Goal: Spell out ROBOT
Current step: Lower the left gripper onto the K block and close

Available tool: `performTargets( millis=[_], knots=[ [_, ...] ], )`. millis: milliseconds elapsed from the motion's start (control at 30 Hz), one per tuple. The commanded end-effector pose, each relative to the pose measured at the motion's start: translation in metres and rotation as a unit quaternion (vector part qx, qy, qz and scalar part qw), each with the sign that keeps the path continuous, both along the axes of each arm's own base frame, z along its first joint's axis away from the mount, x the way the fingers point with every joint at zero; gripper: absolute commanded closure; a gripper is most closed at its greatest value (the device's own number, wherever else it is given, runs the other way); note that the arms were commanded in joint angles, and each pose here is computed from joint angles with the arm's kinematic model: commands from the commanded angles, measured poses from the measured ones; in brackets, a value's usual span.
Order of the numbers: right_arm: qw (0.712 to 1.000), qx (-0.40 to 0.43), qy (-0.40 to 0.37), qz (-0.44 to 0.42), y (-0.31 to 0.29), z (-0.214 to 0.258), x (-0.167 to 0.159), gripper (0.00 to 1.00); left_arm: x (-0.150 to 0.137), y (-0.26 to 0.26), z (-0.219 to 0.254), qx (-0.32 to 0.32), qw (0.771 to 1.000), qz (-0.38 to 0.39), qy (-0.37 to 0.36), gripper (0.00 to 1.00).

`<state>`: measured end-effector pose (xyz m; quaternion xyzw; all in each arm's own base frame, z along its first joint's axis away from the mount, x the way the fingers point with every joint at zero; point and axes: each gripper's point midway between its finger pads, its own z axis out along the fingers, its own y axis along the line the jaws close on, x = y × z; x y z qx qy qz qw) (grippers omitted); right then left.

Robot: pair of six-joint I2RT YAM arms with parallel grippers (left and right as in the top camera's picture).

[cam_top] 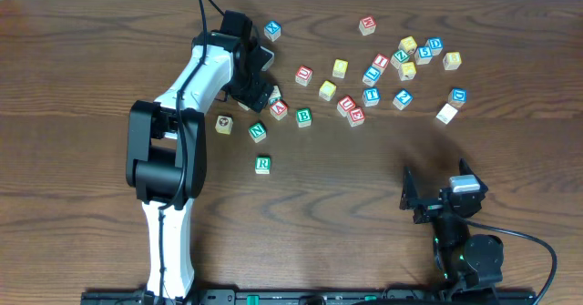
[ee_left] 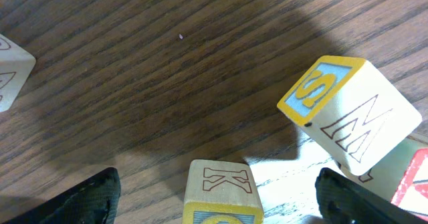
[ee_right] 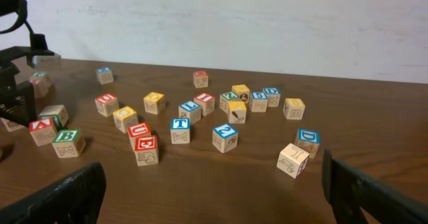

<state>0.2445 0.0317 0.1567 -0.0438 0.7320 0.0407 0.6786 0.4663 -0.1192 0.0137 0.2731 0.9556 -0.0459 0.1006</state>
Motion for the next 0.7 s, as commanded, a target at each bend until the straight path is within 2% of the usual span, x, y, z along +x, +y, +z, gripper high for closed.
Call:
performTargets(
  millis=[0, 200, 667],
  knots=[
    [1.000, -0.005, -0.001, -0.001, -0.0011, -0.0003, -0.0001, 0.01, -0.0033, -0.0018, -0.0097, -0.003, 1.000, -0.006, 0.011, 0.15],
    [1.000, -0.005, -0.001, -0.001, -0.0011, -0.0003, -0.0001, 0.01, -0.0034, -0.0018, -0.0098, -0.003, 1.000, -0.006, 0.011, 0.25],
    [1.000, -0.005, -0.001, -0.001, -0.0011, -0.0003, -0.0001, 0.01, -0.0052, -0.0013, -0.0114, -0.001, 1.000, -0.018, 0.012, 0.26]
  ],
)
